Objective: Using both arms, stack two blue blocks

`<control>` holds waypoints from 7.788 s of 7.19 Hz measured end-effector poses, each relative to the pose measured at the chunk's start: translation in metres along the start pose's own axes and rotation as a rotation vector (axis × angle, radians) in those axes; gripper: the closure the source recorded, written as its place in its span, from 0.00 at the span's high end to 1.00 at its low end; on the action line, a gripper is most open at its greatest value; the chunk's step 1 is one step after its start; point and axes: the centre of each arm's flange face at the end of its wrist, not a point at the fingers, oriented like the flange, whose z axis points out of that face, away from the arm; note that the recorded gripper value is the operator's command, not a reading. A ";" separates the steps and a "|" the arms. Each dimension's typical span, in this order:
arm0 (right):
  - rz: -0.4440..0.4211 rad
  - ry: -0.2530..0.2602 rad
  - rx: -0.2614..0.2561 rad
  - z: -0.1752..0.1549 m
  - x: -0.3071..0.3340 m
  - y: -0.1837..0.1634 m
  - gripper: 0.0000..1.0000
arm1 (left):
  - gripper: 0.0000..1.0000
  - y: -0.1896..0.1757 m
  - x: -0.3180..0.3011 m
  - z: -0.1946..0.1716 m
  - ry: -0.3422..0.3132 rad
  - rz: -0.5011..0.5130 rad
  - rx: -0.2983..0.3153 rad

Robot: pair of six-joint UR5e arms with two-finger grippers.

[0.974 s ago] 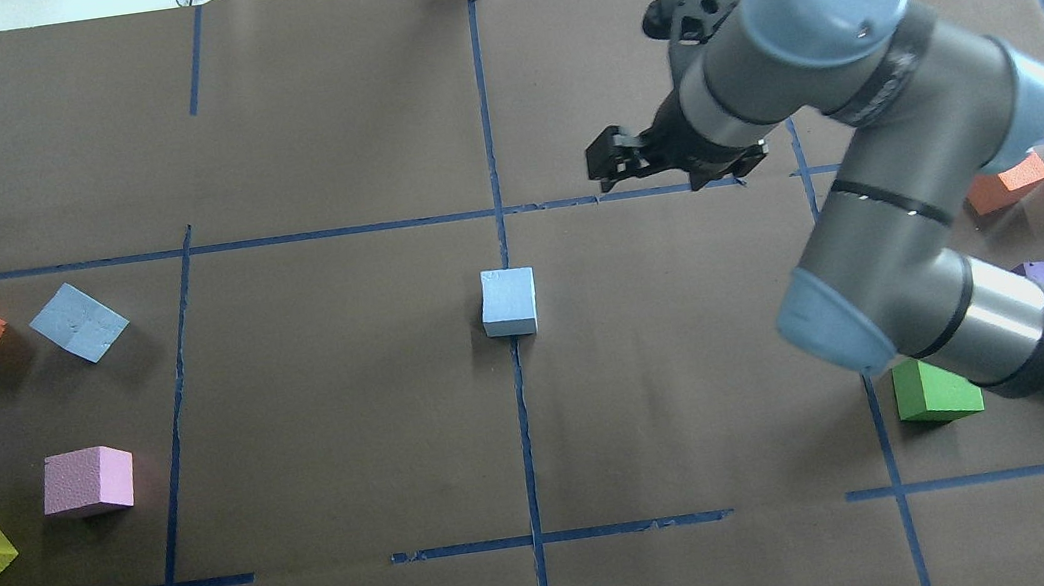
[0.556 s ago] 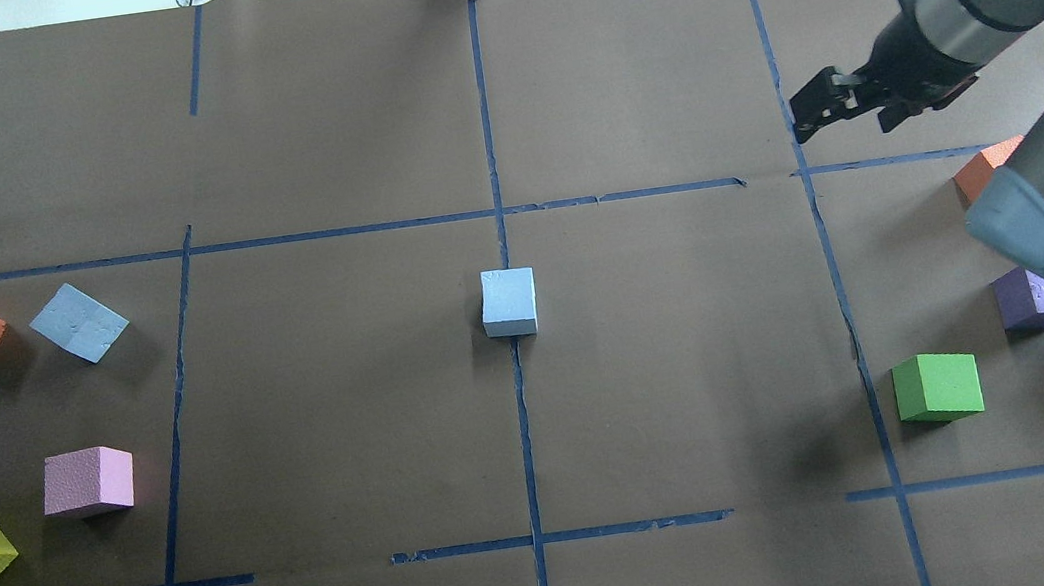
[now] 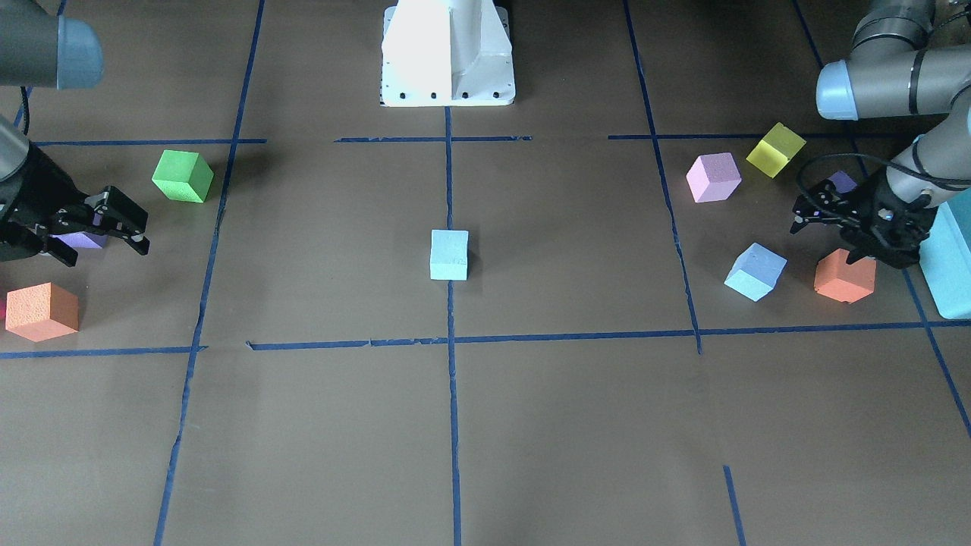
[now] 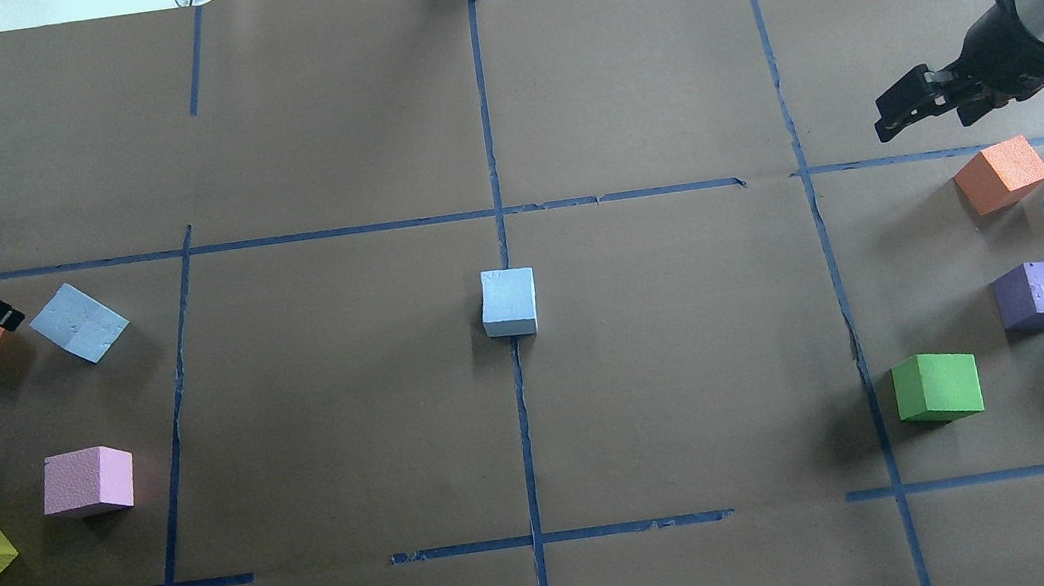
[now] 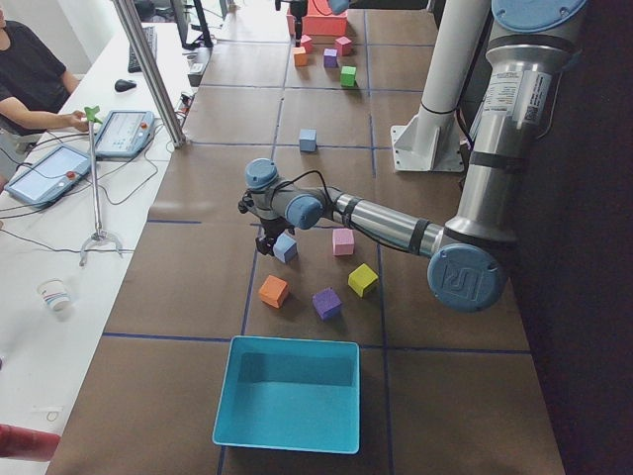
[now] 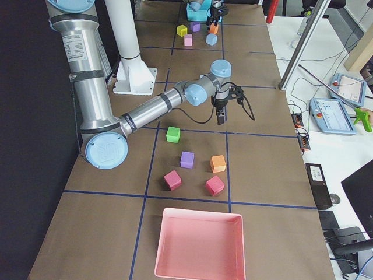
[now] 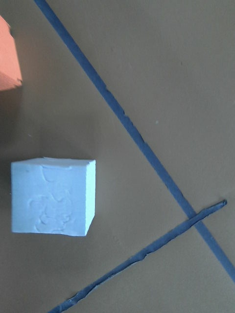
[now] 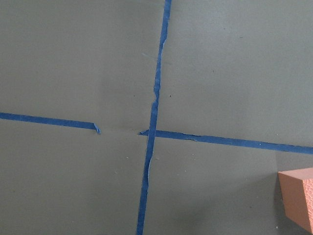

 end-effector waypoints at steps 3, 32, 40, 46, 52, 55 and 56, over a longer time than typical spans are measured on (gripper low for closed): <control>0.001 0.003 -0.003 0.002 0.002 0.000 1.00 | 1.00 -0.004 0.012 0.020 0.015 0.000 -0.020; 0.023 0.018 -0.011 0.018 0.031 0.017 1.00 | 0.17 -0.288 0.461 0.002 -0.005 -0.539 -0.047; 0.024 0.019 -0.013 0.019 0.030 0.018 1.00 | 0.21 -0.291 0.451 0.011 -0.019 -0.535 -0.008; 0.026 0.021 -0.016 0.021 0.031 0.017 1.00 | 1.00 -0.293 0.451 0.012 0.003 -0.518 0.015; 0.020 0.021 -0.017 0.023 0.031 0.016 1.00 | 1.00 -0.286 0.415 -0.064 0.009 -0.541 0.102; -0.003 0.020 -0.007 0.012 0.049 0.014 1.00 | 1.00 -0.179 0.285 -0.097 -0.034 -0.383 0.146; -0.015 0.017 -0.003 0.002 0.068 0.013 1.00 | 1.00 -0.144 0.232 -0.106 -0.041 -0.314 0.126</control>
